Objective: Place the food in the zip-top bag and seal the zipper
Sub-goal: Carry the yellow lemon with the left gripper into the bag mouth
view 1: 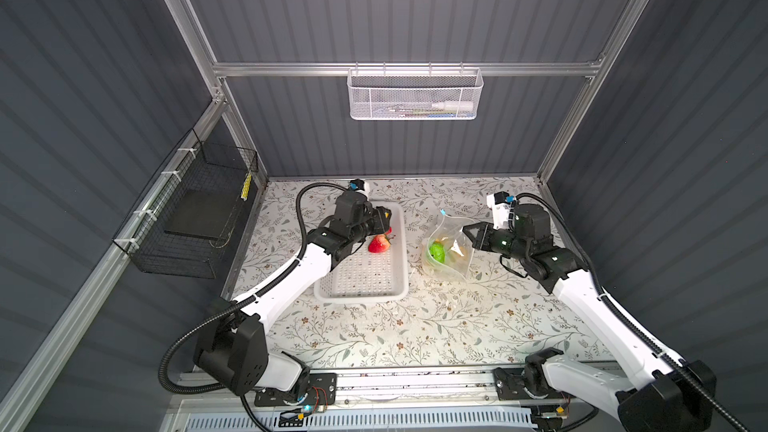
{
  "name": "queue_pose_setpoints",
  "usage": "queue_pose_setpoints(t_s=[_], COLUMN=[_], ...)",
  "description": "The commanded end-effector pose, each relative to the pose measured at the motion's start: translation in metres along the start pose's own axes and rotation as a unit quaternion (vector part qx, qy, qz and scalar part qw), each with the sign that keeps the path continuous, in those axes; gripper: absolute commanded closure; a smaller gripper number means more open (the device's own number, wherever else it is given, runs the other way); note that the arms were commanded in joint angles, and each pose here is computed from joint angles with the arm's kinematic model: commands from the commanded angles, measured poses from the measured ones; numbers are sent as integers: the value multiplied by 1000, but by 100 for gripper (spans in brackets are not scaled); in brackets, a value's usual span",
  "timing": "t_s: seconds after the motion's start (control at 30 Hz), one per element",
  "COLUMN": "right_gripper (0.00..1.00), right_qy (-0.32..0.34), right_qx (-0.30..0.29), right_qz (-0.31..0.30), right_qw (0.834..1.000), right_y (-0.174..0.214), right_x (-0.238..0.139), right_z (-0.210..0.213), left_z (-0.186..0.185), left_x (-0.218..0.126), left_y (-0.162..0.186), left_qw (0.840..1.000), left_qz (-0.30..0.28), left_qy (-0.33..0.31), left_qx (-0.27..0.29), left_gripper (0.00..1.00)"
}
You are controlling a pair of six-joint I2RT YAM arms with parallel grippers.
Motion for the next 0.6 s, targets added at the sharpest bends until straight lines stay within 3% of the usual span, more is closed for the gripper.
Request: queue_pose_setpoints(t_s=[0.0, 0.2, 0.37, 0.57], right_gripper=[100, 100, 100, 100], right_qy=[-13, -18, -22, -28], right_qx=[6, 12, 13, 12], right_qz=[-1, -1, -2, -5], right_qw=[1000, 1000, 1000, 1000], right_y=[1, 1, 0, -1], right_x=[1, 2, 1, -2], right_z=[3, 3, 5, 8], left_z=[-43, -107, -151, -166], left_x=[-16, -26, -26, -1], left_y=[-15, -2, 22, 49], left_qw=[995, 977, 960, 957], left_qz=[-28, -28, -10, 19], left_qy=[92, 200, 253, 234], left_qx=[25, 65, 121, 169], left_gripper=[47, 48, 48, 48])
Point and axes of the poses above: each gripper's point midway between its finger pads, its own x axis out along the fingers, its own z axis along the line the jaws close on, y = z × x, the point moved 7 cm from there along -x, back along the fingers, and after that the axes turned 2 degrees about -x, right-handed, at the moved point
